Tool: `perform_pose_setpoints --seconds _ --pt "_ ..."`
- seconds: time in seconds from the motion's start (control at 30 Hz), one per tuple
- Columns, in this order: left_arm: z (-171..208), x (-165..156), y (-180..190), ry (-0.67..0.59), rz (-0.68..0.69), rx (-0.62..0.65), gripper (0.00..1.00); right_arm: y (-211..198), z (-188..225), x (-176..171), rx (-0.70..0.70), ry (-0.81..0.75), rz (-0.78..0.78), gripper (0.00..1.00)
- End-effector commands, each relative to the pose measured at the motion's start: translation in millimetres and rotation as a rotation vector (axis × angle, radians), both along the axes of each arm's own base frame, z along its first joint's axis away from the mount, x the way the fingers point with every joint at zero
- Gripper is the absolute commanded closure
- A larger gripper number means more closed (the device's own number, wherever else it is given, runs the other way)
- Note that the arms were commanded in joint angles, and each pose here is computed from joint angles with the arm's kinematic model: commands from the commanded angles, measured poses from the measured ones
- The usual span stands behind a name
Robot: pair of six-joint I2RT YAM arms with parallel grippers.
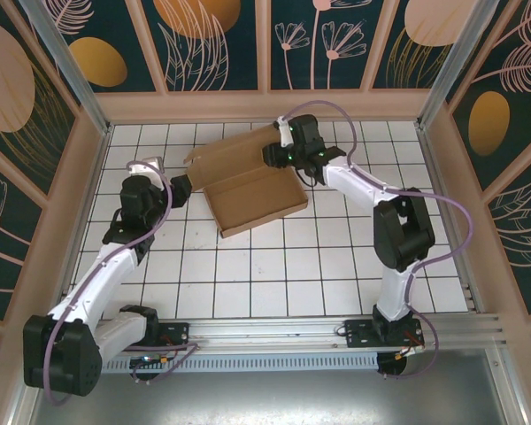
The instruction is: Fold the paper box
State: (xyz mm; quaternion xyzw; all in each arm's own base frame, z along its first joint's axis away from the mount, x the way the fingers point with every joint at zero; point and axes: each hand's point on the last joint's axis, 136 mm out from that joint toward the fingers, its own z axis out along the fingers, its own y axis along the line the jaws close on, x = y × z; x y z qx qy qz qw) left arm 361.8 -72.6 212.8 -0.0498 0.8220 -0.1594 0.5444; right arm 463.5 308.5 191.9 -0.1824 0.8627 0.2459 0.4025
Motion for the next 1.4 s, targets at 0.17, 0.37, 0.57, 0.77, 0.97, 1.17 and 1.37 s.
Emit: perform_pose_setpoints --seconds 0.17,0.37,0.57,0.77,0.97,1.17,1.37 --pt "-13 41 0 -0.023 -0.021 0.161 0.4 7 4 5 -0.004 0.023 0.062 0.6" --pt "-22 61 -11 -0.023 -0.104 0.175 0.48 2 7 5 -0.015 0.012 0.105 0.6" --pt "-27 73 -30 -0.03 -0.225 0.189 0.81 -8 38 -5 0.032 -0.099 0.209 0.63" --pt "-20 74 -41 -0.077 -0.326 0.264 1.0 -55 77 -6 0.088 -0.362 0.25 0.64" --pt "-24 79 -53 -0.062 -0.438 0.283 1.0 -114 67 2 -0.048 -0.613 0.241 0.61" --pt "-32 82 -56 -0.048 -0.495 0.32 0.98 -138 37 24 -0.133 -0.559 0.28 0.44" --pt "-37 81 -59 -0.049 -0.521 0.334 1.0 -139 22 51 -0.131 -0.534 0.267 0.39"
